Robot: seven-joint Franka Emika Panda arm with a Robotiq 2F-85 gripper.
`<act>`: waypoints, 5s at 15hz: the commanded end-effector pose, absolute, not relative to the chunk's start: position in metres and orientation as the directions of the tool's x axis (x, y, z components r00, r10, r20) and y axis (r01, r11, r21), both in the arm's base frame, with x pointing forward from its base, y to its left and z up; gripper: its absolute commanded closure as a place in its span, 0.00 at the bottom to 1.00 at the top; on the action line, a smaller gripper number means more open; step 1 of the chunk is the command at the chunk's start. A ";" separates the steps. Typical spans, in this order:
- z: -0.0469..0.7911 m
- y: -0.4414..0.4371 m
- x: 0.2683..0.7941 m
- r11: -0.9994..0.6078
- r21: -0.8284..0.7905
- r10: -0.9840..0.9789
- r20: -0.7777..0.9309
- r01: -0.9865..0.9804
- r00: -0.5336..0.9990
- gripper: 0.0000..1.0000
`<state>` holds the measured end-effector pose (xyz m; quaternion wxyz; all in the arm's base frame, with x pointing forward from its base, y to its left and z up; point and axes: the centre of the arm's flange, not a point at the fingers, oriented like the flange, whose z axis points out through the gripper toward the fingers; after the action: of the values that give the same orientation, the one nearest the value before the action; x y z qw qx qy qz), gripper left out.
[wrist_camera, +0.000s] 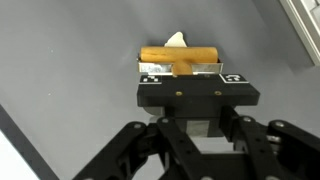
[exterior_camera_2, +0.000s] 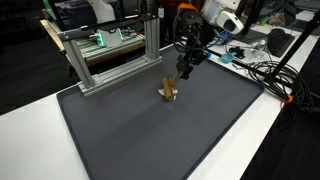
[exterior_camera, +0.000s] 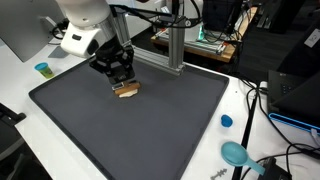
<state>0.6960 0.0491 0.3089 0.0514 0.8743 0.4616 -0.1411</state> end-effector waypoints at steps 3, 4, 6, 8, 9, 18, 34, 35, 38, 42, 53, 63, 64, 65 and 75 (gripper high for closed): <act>0.278 0.071 0.710 -0.499 -0.038 0.846 -0.236 0.866 0.478 0.79; 0.279 0.075 0.711 -0.487 -0.043 0.856 -0.225 0.873 0.466 0.79; 0.279 0.081 0.711 -0.466 -0.044 0.870 -0.207 0.884 0.448 0.79; 0.279 0.088 0.713 -0.445 -0.044 0.882 -0.193 0.895 0.429 0.79; 0.279 0.092 0.713 -0.434 -0.043 0.890 -0.179 0.900 0.420 0.79; 0.388 0.091 0.686 -0.525 0.067 0.844 -0.083 0.848 0.529 0.79; 0.376 0.033 0.691 -0.944 0.048 0.319 -0.114 0.326 0.941 0.79; 0.371 0.025 0.689 -0.961 0.044 0.268 -0.119 0.274 0.956 0.79; 0.364 0.008 0.686 -0.990 0.034 0.134 -0.117 0.139 0.984 0.79; 0.350 0.013 0.697 -0.982 0.069 0.166 -0.160 0.178 0.973 0.79; 0.289 0.010 0.704 -0.979 0.047 0.173 -0.322 0.198 0.931 0.79; 0.329 0.006 0.676 -0.972 0.040 0.204 -0.348 0.232 0.915 0.79; 0.344 0.008 0.673 -0.967 0.057 0.216 -0.320 0.247 0.922 0.79; 0.355 0.010 0.675 -0.966 0.077 0.216 -0.296 0.249 0.930 0.79; 0.333 -0.023 0.699 -0.978 0.027 0.194 -0.253 0.207 0.948 0.79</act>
<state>0.7007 -0.0172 0.3430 0.0432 0.9875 0.0979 -0.1161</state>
